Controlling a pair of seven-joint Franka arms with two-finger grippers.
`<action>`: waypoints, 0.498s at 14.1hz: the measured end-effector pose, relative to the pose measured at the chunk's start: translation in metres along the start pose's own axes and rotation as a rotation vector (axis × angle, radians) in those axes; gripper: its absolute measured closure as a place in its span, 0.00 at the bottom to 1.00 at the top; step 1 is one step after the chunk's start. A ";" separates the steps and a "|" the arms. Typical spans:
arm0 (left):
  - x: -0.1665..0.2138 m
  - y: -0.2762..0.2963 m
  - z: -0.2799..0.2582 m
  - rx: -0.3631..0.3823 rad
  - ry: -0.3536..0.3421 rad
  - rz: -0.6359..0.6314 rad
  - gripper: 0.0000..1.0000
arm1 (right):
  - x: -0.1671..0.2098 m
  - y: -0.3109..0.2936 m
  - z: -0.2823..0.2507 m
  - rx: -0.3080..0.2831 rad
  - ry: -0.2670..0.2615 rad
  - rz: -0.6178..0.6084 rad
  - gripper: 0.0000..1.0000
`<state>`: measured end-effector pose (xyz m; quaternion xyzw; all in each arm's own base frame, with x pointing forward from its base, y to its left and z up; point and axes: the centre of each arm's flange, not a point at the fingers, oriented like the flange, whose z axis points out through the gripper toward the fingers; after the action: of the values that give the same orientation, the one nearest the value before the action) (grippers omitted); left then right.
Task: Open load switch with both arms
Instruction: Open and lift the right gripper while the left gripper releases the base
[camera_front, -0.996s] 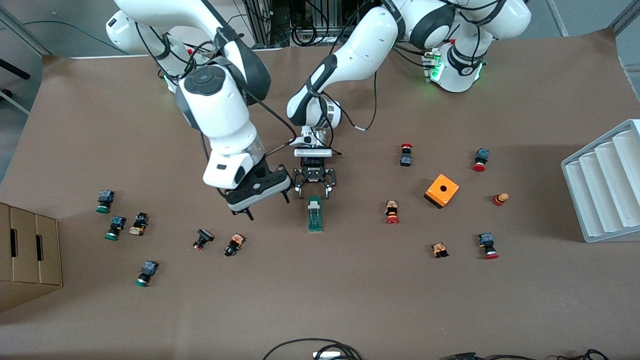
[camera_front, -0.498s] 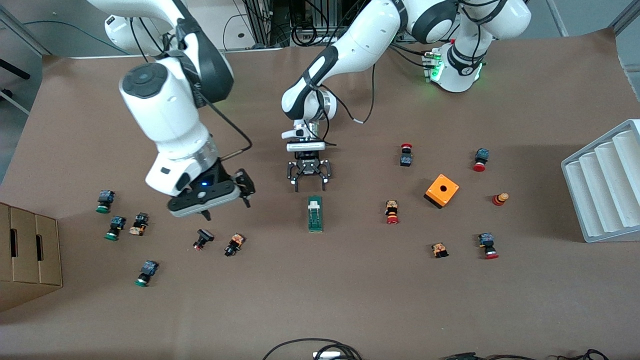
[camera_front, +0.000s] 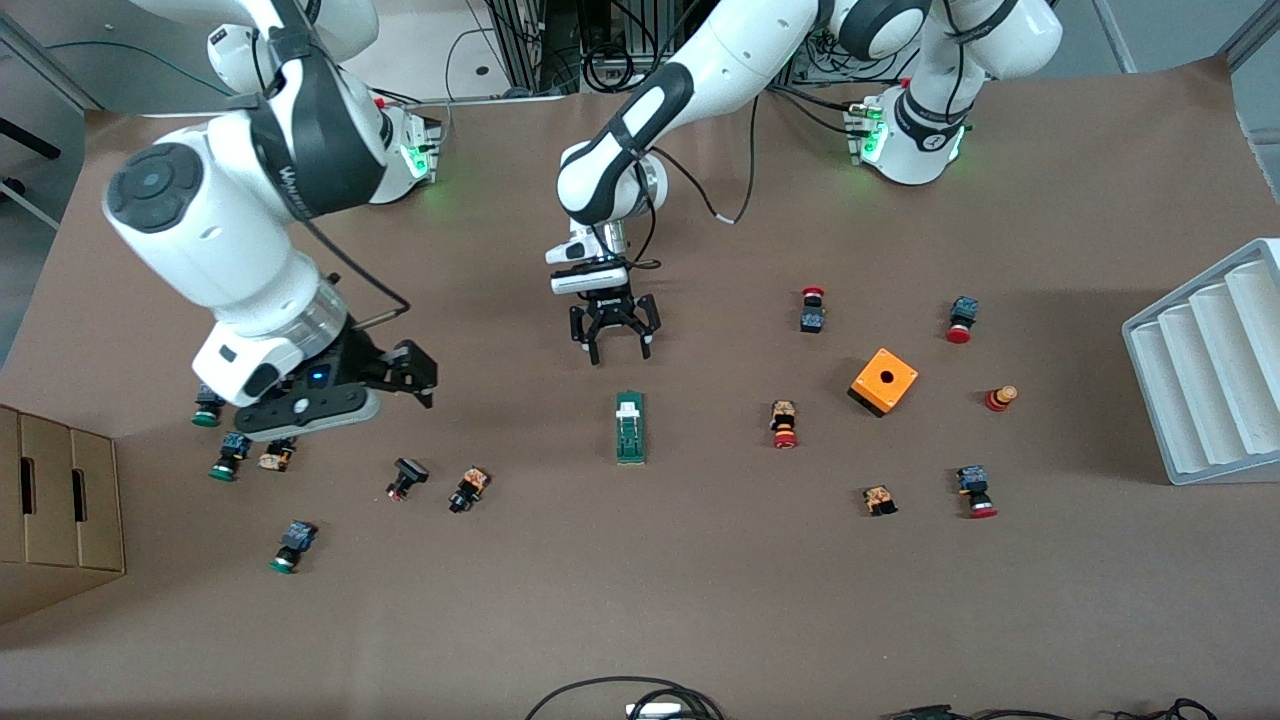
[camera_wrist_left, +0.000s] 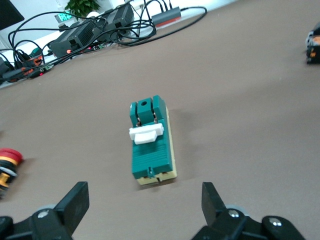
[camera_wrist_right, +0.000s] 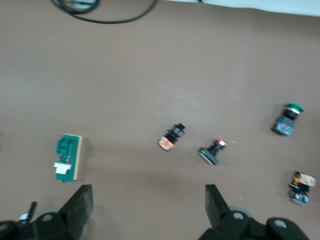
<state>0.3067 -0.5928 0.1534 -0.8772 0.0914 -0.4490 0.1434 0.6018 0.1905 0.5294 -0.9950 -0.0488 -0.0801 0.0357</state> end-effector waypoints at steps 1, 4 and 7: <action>0.009 -0.003 -0.006 0.014 -0.031 0.035 0.00 | 0.002 0.015 -0.001 -0.004 -0.004 0.022 0.00; 0.047 -0.018 -0.030 0.044 -0.156 0.164 0.00 | 0.007 0.055 -0.003 -0.015 -0.010 0.084 0.00; 0.092 -0.039 -0.056 0.010 -0.276 0.285 0.00 | 0.009 0.084 -0.006 -0.022 -0.010 0.130 0.00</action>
<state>0.3159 -0.5922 0.2673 -0.9078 0.1921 -0.3003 0.2208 0.6182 0.1076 0.5312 -0.9967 0.0165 -0.0731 0.0296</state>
